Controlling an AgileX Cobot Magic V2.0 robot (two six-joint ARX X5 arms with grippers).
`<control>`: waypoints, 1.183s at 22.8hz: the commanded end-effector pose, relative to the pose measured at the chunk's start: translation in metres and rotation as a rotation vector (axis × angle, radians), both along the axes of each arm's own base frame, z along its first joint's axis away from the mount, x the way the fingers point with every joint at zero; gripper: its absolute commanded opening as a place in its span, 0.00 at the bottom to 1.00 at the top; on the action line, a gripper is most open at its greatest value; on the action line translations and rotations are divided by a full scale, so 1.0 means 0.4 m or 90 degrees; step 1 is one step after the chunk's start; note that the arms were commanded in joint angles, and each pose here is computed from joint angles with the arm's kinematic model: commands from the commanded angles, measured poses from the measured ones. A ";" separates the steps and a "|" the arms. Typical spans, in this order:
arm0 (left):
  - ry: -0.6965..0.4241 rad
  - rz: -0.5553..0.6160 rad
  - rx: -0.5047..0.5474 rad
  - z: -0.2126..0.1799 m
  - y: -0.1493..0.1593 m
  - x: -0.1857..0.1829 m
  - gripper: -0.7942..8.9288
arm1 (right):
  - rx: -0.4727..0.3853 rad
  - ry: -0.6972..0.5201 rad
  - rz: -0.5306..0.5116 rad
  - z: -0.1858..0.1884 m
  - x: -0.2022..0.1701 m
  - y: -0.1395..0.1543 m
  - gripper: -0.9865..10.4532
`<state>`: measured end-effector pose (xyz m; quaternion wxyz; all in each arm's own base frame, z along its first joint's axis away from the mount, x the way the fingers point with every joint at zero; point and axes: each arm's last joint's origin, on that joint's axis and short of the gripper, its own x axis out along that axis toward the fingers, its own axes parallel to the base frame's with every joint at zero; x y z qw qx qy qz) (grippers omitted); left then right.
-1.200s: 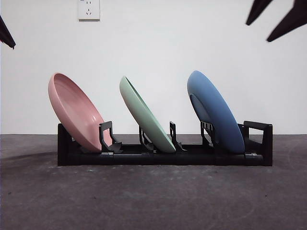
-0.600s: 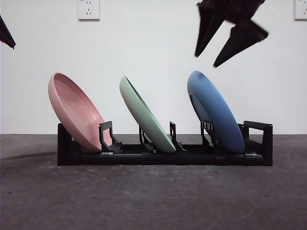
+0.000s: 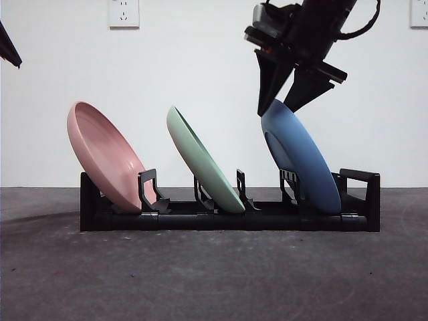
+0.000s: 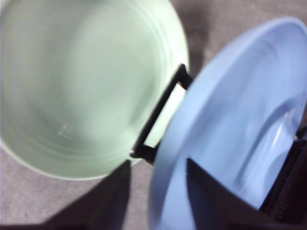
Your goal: Place the plate
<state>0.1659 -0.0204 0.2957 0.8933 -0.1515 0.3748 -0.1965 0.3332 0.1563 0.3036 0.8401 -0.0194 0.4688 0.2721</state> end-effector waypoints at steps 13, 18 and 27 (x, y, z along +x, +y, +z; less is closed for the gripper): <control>-0.013 -0.006 0.000 0.013 -0.001 0.004 0.38 | 0.138 -0.041 0.060 0.185 -0.069 -0.008 0.10; -0.016 -0.006 0.000 0.014 -0.001 0.004 0.38 | 0.166 -0.065 0.106 0.293 -0.147 -0.024 0.10; -0.016 -0.006 0.000 0.014 -0.001 0.004 0.38 | 0.104 -0.191 0.147 0.370 -0.352 -0.014 0.10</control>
